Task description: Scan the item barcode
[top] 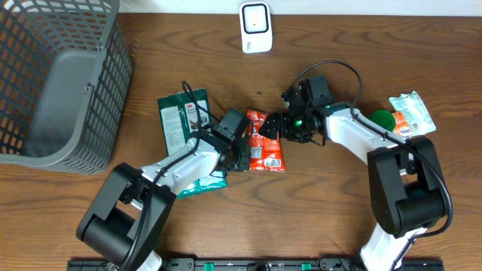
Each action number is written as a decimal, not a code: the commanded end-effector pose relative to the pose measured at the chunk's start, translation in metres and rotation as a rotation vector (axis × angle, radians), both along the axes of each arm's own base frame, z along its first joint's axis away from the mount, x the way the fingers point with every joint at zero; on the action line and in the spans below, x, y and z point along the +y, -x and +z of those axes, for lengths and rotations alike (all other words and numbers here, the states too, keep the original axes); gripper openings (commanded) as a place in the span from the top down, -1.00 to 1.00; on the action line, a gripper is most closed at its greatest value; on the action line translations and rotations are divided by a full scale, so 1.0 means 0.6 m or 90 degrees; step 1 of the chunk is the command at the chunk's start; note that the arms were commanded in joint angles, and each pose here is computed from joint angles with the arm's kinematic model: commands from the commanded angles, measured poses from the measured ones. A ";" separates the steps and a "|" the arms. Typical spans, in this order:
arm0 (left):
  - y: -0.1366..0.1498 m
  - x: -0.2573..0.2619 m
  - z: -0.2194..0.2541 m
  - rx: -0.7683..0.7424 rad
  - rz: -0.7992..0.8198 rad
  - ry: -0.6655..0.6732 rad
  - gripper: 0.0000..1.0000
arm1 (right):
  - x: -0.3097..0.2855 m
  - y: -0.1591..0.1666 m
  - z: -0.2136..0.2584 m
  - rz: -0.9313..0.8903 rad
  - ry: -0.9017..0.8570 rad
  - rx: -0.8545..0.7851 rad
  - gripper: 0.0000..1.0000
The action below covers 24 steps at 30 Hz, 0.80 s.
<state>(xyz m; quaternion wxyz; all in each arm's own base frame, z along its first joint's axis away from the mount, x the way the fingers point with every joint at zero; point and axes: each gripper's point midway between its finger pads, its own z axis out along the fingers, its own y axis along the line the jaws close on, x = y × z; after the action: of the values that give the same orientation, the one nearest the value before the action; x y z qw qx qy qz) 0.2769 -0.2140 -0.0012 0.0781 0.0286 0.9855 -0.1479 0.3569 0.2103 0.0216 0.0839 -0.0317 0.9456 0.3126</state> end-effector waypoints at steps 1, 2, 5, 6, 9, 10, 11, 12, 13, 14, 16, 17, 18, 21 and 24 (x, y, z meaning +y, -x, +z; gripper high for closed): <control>-0.026 -0.005 0.058 -0.023 0.014 0.055 0.73 | 0.010 0.009 -0.014 0.028 -0.017 0.005 -0.61; -0.030 -0.012 0.080 -0.037 0.011 0.079 0.74 | 0.011 0.009 -0.014 0.028 -0.017 0.004 -0.61; -0.029 -0.030 0.108 -0.050 -0.002 0.125 0.78 | 0.011 0.009 -0.014 0.031 -0.017 0.001 -0.61; -0.025 -0.039 0.111 -0.040 -0.005 0.146 0.78 | 0.010 0.009 -0.015 0.031 -0.016 0.001 -0.61; -0.015 -0.049 0.097 -0.008 -0.010 0.164 0.80 | 0.008 0.007 -0.017 0.031 -0.009 -0.002 -0.61; -0.012 -0.048 0.085 0.006 -0.009 0.159 0.80 | 0.007 0.007 -0.018 0.029 -0.006 -0.003 -0.60; -0.005 -0.057 0.071 0.032 -0.017 0.174 0.80 | 0.007 0.006 -0.018 0.029 -0.005 -0.003 -0.61; -0.001 -0.065 0.064 0.048 -0.024 0.188 0.80 | 0.007 0.006 -0.018 0.029 -0.005 -0.003 -0.60; 0.001 -0.070 0.046 0.065 -0.026 0.193 0.80 | 0.007 0.007 -0.018 0.029 -0.005 -0.003 -0.59; 0.001 -0.069 0.028 0.076 -0.024 0.186 0.80 | 0.007 0.007 -0.019 0.029 -0.005 -0.002 -0.59; 0.003 -0.068 0.009 0.088 -0.022 0.179 0.80 | 0.006 0.009 -0.021 0.029 -0.004 0.000 -0.57; 0.004 -0.067 -0.001 0.096 -0.021 0.174 0.80 | 0.005 0.012 -0.023 0.029 -0.003 0.003 -0.56; 0.006 -0.064 -0.010 0.100 -0.019 0.165 0.80 | 0.002 0.015 -0.028 0.027 0.002 0.005 -0.55; 0.002 -0.046 -0.024 0.091 -0.007 0.122 0.80 | -0.002 0.022 -0.041 0.022 0.005 0.005 -0.45; 0.000 -0.031 -0.032 0.084 -0.001 0.087 0.80 | 0.002 0.030 -0.046 0.021 -0.015 0.009 -0.28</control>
<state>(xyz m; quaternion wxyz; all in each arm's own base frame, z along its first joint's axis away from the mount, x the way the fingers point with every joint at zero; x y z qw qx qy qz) 0.2797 -0.2564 0.0101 0.0187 0.0242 0.9564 -0.2904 0.3579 0.2157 0.0172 0.1042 -0.0539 0.9358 0.3324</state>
